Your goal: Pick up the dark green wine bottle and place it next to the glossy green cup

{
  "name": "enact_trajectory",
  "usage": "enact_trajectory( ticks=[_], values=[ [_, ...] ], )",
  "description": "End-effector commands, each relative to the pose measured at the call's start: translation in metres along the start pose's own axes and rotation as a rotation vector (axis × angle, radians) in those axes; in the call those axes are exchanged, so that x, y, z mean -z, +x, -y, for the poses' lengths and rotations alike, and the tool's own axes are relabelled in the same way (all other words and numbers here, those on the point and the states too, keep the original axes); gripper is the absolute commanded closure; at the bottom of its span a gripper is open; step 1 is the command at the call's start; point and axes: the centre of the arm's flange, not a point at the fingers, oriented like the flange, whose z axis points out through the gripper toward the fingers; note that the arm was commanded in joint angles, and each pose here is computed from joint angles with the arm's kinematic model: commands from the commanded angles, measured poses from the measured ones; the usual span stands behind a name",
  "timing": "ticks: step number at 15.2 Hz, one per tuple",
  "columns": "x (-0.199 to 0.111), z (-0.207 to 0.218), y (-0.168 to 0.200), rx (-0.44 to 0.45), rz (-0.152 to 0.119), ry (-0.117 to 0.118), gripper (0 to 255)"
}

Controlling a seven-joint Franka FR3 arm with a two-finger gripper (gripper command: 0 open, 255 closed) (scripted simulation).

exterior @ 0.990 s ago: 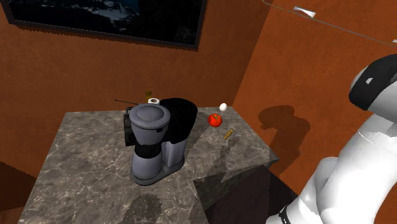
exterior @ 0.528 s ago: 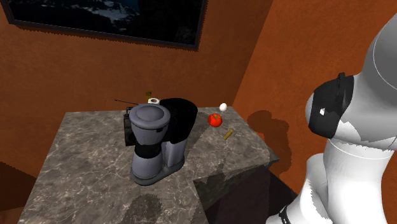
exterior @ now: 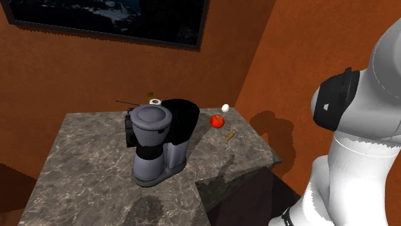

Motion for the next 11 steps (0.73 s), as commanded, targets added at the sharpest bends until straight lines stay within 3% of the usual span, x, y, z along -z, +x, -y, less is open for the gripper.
enact_trajectory(
  ticks=[1, 11],
  values=[
    [-0.011, -0.002, -0.001, -0.001, 0.0, 0.0, 255],
    [-0.064, -0.002, -0.006, -0.001, 0.0, 0.0, 255]
  ],
)
